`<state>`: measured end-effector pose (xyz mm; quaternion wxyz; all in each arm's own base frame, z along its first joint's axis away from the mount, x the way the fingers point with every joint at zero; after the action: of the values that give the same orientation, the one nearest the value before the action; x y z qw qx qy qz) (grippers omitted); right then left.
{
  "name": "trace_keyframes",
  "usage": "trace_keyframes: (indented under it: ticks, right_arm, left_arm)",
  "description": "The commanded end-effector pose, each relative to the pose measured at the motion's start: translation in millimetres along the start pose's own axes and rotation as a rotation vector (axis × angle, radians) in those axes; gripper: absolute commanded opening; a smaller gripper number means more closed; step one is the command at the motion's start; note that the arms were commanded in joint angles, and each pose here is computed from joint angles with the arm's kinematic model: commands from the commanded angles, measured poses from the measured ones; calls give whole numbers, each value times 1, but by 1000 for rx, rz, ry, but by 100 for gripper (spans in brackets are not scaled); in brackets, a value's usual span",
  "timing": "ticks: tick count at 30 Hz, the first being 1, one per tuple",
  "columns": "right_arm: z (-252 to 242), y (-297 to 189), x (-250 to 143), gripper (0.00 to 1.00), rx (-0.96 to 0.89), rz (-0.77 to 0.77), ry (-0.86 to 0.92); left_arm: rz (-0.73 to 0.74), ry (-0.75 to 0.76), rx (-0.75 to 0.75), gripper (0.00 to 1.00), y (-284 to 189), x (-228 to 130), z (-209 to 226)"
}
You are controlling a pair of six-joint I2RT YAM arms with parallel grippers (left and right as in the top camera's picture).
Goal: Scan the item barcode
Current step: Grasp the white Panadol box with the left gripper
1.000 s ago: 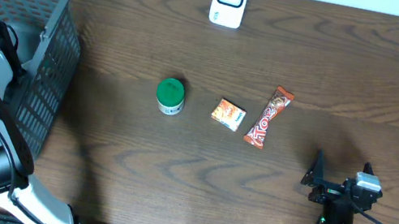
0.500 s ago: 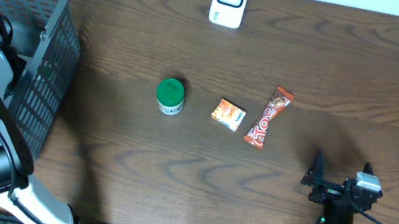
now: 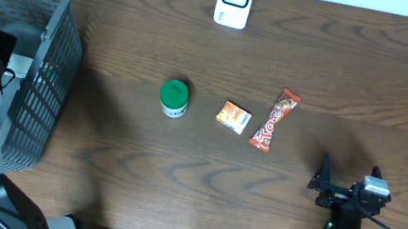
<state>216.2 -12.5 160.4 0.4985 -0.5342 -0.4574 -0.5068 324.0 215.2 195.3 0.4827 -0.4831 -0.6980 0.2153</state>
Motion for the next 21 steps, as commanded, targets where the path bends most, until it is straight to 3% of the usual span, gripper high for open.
trace_keyframes:
  ticks: [1,10,21]
  right_arm:
    - [1,0,-1,99,3,1,-13]
    - [1,0,0,99,3,0,-13]
    - [1,0,0,99,3,0,-13]
  left_arm:
    - [83,-31,-57,82,8,-12,-9]
    - [122,-292,27,82,33,-24,1]
    - [211,-293,164,82,69,-52,-11]
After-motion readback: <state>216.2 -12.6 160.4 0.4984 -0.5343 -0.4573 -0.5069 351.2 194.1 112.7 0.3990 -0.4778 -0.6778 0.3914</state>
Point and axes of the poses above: each gripper's point midway between its finger pads, its own y axis out along the fingers, its own z axis along the line the jaws close on, x = y × z, the point moved 3 cm from there along -y, back along the fingers, and after that the axes turned 4 degrees about -y, right-handed, at the moved point
